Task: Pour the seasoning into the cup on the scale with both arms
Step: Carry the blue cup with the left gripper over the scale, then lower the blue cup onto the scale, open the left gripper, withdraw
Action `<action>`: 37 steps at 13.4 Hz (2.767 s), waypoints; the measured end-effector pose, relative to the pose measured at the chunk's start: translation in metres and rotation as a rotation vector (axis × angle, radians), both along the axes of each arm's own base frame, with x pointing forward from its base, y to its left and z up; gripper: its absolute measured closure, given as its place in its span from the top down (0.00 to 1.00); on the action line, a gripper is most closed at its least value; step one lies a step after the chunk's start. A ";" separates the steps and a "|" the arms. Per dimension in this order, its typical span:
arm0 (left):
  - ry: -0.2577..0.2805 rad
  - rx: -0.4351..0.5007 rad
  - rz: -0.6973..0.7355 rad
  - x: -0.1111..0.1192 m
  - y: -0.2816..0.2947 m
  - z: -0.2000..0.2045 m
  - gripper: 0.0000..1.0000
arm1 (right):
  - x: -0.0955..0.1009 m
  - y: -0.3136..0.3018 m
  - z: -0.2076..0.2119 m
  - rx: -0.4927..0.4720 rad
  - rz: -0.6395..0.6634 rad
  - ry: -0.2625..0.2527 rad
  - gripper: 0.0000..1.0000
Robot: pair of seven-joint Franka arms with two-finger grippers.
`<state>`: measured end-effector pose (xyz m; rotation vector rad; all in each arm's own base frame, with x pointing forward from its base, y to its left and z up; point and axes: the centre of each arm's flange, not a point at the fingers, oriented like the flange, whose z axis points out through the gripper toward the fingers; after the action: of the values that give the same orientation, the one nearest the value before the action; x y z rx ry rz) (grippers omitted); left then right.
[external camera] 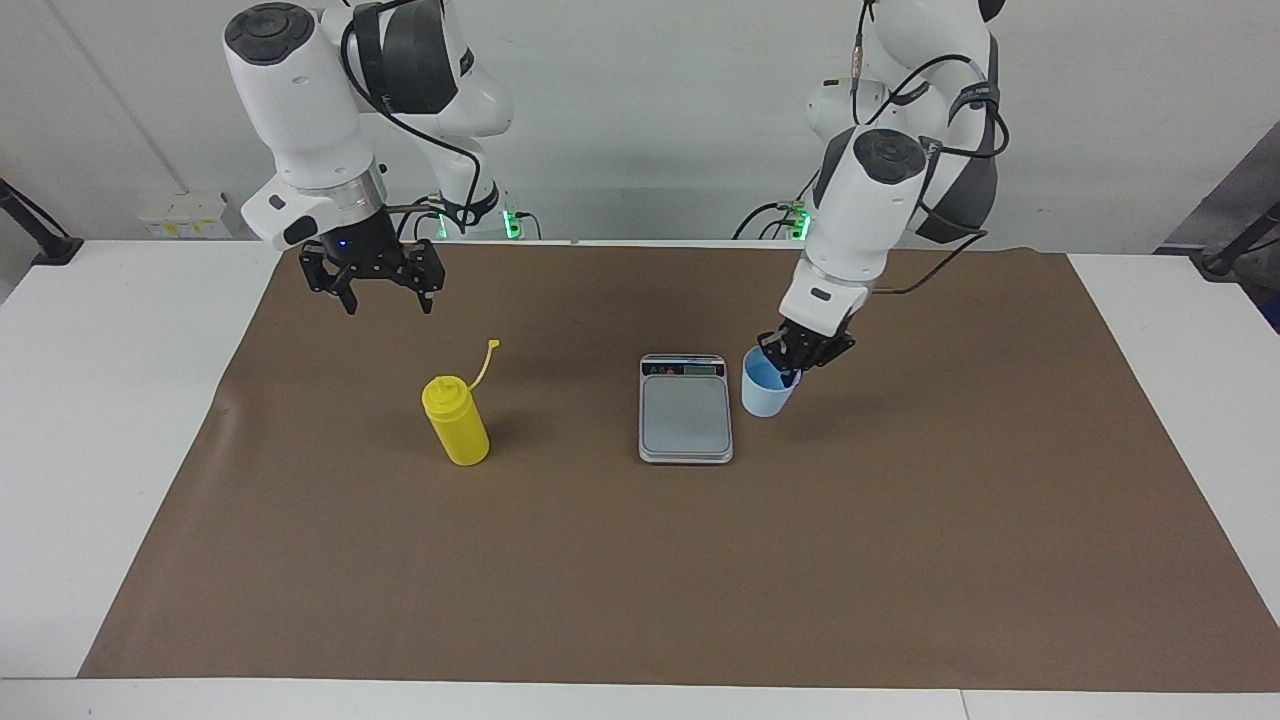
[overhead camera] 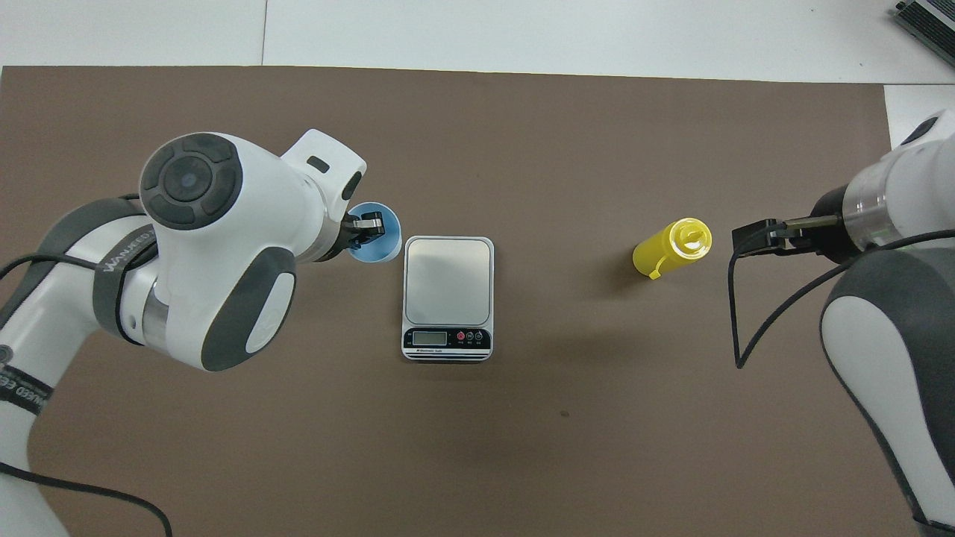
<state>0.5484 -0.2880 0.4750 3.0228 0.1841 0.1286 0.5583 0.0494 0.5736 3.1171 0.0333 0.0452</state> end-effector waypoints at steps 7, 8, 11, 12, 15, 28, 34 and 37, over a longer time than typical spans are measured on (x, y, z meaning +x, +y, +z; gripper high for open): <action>0.037 0.016 -0.021 -0.017 -0.068 -0.069 0.04 | 0.000 0.000 0.000 0.000 0.000 0.000 1.00; 0.034 0.020 -0.019 -0.017 -0.070 -0.075 0.04 | 0.000 0.000 0.000 0.000 0.000 0.000 1.00; 0.023 0.014 -0.018 -0.017 -0.073 -0.083 0.04 | 0.000 0.000 0.000 0.000 0.000 0.000 1.00; 0.021 0.013 -0.018 -0.016 -0.073 -0.083 0.04 | 0.000 0.000 0.000 0.000 0.000 0.000 1.00; 0.022 0.012 -0.020 -0.018 -0.074 -0.088 0.04 | 0.000 0.000 0.000 0.000 0.000 0.000 1.00; -0.036 0.060 0.004 -0.001 -0.042 -0.056 0.89 | 0.000 -0.002 0.000 0.000 -0.003 0.000 1.00; -0.019 0.140 -0.118 0.015 0.053 0.008 1.00 | 0.000 -0.003 0.000 0.000 -0.004 0.000 1.00; -0.008 0.167 -0.195 0.019 0.103 0.031 1.00 | 0.001 -0.015 0.000 0.000 -0.027 0.000 1.00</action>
<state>0.5669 -0.1852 0.5058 3.1828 -0.1284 0.1464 0.5593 0.0343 0.5740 3.1168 -0.0090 0.0452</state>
